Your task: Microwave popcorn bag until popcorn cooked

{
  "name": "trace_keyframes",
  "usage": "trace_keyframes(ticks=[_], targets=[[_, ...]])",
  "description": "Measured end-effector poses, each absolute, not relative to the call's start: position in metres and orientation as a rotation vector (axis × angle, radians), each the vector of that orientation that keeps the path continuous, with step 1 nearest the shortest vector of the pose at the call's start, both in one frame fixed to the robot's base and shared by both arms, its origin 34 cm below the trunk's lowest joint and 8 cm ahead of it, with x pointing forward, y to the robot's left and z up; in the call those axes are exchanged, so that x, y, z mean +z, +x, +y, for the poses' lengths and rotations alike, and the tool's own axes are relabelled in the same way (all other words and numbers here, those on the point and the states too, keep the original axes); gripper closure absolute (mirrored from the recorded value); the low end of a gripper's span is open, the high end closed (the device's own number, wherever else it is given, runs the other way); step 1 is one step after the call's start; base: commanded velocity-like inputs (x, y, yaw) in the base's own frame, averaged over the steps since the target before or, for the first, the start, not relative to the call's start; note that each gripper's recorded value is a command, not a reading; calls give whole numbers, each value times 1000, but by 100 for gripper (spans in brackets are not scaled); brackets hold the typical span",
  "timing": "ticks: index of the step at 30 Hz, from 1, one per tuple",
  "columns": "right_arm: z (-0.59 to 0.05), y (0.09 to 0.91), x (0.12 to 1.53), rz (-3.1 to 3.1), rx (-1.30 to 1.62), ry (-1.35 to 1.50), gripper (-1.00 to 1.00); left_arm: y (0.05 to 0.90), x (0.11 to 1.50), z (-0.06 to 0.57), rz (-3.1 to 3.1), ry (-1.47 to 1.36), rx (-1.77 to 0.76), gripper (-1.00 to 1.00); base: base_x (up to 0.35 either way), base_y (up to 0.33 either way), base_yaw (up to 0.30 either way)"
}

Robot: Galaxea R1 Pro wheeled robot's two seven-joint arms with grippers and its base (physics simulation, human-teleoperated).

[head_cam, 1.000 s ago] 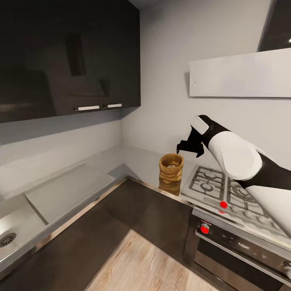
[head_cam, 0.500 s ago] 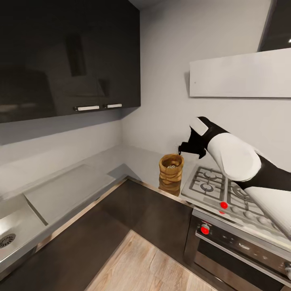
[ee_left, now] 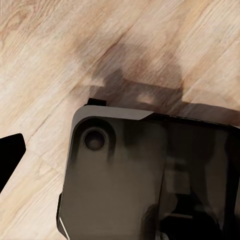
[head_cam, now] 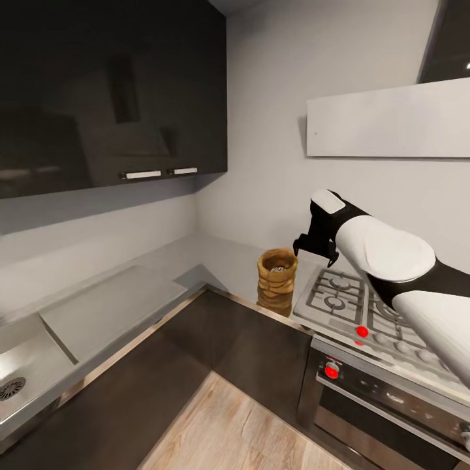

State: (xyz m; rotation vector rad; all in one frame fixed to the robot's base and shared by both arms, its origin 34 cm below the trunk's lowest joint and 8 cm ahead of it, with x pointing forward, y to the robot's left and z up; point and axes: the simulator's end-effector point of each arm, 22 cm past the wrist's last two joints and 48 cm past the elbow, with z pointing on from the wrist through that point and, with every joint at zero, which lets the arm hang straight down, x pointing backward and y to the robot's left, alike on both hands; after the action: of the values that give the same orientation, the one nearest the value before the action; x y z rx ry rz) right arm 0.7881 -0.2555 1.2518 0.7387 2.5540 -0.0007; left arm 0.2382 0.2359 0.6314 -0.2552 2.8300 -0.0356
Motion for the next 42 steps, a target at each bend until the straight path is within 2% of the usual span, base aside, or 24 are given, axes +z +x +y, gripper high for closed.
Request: trace_keyframes(ticks=[5,11,22,28,42], targets=[[-256,789,1252,2550,-1,735,-100,239,631,235,2829,-252,-38,-100,0,296,0],[-255,791,1253,2545,22,733,-100,238,631,235,2830,-251,-37,-100,11,55,0],[-257,791,1253,2543,22,735,-100,239,632,235,2829,-245,-38,-100,269,151,0],[-258,791,1253,2542,20,737,-100,237,631,234,2832,-244,-40,-100,57,14,0],[-259,791,1253,2543,18,737,-100,233,630,234,2842,-239,-36,-100,254,-62,0]])
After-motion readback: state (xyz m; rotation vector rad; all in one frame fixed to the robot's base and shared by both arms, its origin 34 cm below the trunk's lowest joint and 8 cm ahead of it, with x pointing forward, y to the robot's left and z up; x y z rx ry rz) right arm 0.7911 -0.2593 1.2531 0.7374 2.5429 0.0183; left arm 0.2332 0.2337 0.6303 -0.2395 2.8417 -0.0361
